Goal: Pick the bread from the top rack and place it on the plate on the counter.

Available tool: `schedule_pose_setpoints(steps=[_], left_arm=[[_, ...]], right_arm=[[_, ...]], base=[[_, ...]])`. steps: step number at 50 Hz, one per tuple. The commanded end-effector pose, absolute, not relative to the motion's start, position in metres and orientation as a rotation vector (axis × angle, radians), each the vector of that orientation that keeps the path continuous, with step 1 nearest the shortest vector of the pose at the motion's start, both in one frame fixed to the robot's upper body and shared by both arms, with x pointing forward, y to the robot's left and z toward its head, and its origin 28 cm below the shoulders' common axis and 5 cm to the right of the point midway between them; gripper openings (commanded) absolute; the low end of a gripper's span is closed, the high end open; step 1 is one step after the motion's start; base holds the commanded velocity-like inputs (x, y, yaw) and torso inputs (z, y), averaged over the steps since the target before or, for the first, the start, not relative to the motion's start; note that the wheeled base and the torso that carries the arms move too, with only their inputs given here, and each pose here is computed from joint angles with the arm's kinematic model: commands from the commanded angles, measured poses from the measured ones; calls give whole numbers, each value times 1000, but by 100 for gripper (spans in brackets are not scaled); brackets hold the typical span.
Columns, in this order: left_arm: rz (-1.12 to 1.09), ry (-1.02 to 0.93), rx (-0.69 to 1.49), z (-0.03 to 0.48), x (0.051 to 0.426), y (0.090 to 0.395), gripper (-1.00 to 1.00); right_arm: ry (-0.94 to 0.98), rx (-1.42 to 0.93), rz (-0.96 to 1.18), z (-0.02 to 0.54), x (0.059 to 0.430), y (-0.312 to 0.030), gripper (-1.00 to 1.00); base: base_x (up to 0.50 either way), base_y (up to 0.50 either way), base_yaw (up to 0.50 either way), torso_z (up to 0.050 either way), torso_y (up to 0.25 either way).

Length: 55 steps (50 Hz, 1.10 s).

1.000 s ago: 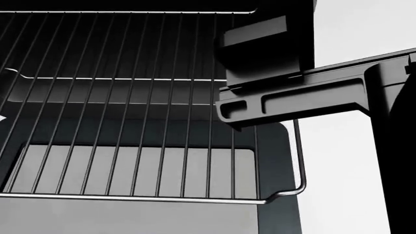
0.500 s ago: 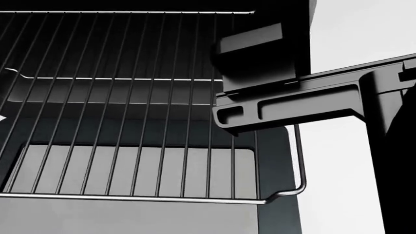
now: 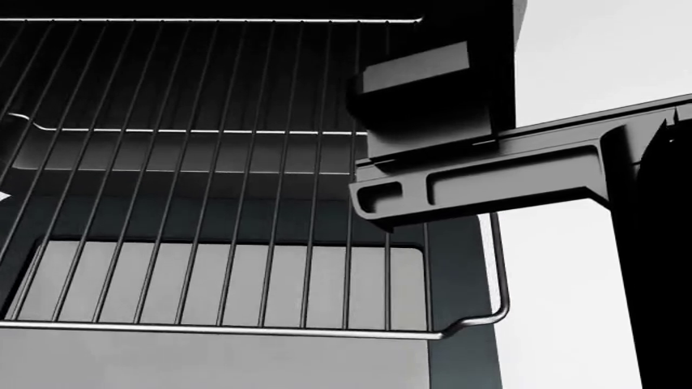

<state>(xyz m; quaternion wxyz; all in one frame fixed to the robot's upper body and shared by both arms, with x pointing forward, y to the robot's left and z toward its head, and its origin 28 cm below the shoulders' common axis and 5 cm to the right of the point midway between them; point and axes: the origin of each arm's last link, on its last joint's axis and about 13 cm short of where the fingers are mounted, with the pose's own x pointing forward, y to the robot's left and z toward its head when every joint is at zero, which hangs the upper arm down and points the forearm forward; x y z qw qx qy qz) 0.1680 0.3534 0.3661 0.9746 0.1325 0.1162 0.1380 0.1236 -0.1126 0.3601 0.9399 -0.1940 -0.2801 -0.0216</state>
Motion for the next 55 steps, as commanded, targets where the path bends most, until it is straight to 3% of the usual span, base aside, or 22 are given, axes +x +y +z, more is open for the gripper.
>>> schedule_pose_setpoints(steps=[1,33,55], left_arm=[[256,148,289,379,145,348,100],[273,6,387,407,76,333,100],[312,-37,418,402,56,338,100]], right_arm=[[-607,-404,17,358,118,-111,100],[-625,-392,16,361,112,-112,100],[-632,-392,22,361,109,-112,100]], base=[[0,0,0,0,0],[0,0,0,0,0],[0,0,0,0,0]])
